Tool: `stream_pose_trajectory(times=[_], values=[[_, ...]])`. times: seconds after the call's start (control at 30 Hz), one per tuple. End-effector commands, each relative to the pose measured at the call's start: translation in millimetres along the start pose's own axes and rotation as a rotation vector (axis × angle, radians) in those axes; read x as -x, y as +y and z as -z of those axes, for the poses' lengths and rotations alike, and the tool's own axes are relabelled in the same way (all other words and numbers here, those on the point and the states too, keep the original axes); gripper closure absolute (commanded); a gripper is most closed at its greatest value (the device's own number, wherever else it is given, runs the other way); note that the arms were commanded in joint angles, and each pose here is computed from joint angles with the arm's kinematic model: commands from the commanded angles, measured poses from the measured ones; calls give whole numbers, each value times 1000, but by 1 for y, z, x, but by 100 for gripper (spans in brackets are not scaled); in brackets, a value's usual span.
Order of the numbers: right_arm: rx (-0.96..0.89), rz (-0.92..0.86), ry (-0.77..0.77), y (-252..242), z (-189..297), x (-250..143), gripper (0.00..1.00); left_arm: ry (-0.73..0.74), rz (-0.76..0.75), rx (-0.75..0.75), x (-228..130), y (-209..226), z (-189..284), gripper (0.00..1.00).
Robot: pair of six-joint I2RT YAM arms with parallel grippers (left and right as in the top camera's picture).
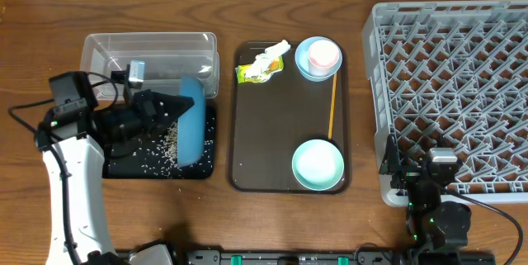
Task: Sort waste into correct bins and load items into the dishwasher rack
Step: 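Carry the blue bowl left over the black tray, then tilt the blue bowl with the left gripper to pour rice onto the black tray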
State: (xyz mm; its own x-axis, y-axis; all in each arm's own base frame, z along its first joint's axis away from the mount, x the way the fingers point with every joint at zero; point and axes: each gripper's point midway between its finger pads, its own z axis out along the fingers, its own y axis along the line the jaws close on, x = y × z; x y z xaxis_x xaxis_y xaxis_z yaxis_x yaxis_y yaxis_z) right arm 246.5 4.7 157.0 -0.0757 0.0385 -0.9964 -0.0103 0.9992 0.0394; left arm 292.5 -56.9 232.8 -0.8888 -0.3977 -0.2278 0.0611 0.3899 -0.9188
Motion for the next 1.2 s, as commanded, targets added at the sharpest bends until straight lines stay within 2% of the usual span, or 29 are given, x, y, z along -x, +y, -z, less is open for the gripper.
stream_pose_trajectory(times=[0.0, 0.37, 0.6, 0.83, 1.13, 1.17], values=[[3, -6, 3, 1, 0, -1, 1, -11, -11, -85, -2, -15, 7, 94], [3, -6, 3, 1, 0, -1, 1, -117, 42, -119, 13, -8, 34, 94], [3, -6, 3, 1, 0, -1, 1, -180, 111, -234, 15, -10, 53, 94], [3, -6, 3, 1, 0, -1, 1, -260, 146, -231, 29, 8, 72, 94], [3, -6, 3, 1, 0, -1, 1, -263, 172, -233, 28, 9, 73, 94], [3, -6, 3, 1, 0, -1, 1, -268, 138, -228, 29, 10, 73, 94]])
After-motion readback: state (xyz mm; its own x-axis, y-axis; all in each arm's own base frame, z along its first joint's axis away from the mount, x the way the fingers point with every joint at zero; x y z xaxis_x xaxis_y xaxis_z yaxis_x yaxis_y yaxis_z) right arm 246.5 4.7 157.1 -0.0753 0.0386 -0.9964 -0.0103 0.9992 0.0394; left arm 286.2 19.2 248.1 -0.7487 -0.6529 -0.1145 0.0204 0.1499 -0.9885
